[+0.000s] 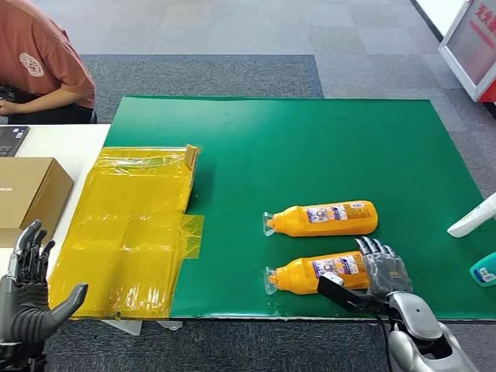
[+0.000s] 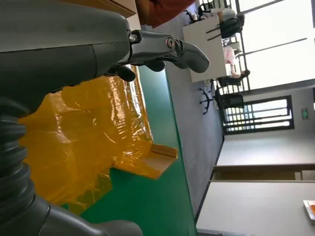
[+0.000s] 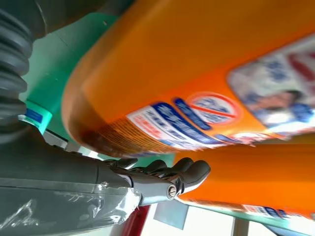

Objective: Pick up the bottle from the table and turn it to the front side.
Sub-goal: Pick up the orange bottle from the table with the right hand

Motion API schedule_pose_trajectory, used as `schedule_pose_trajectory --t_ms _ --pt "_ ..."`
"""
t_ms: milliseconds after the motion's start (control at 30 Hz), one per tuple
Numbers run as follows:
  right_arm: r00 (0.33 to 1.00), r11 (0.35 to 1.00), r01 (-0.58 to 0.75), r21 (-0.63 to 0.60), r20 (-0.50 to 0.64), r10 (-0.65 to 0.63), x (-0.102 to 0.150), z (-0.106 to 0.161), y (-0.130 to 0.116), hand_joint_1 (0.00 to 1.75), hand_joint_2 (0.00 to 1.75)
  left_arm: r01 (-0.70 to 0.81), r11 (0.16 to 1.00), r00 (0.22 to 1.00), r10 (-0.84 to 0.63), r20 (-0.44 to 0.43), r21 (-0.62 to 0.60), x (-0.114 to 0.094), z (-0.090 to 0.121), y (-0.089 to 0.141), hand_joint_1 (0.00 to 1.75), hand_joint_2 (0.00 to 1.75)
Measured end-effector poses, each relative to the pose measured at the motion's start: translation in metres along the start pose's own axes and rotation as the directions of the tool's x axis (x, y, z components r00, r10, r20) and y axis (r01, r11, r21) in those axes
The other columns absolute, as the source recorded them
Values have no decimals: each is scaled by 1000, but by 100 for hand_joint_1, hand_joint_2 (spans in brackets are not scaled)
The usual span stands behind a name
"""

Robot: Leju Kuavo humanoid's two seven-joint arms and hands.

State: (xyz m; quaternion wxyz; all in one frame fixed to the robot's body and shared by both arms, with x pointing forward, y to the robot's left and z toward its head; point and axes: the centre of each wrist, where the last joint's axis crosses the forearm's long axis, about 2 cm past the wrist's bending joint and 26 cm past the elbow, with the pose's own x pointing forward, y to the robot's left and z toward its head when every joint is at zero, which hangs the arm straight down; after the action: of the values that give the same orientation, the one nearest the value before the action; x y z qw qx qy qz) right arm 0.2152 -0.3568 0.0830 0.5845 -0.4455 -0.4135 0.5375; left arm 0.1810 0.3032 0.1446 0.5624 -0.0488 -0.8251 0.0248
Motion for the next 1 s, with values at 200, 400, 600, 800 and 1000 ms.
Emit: schedule_pose_trajectory --t_ms 200,400,600,800,1000 --pt "999 999 -26 19 21 25 6 -6 2 175 175 -5 1000 1000 5 2 0 0 -1 -2 0 175" --pt "999 999 -38 22 27 38 8 -12 2 175 175 -3 1000 1000 3 1 -2 0 -1 -1 0 175" --pt "999 999 -40 22 28 40 9 -14 2 175 175 -1 1000 1000 1 1 -4 0 -1 -1 0 175" --pt "999 999 -41 21 28 40 9 -15 2 175 175 -2 1000 1000 2 1 -2 0 -1 -1 0 175" --pt "997 999 37 26 70 -38 8 -16 2 175 175 -7 1000 1000 7 5 -1 0 -1 -1 0 175"
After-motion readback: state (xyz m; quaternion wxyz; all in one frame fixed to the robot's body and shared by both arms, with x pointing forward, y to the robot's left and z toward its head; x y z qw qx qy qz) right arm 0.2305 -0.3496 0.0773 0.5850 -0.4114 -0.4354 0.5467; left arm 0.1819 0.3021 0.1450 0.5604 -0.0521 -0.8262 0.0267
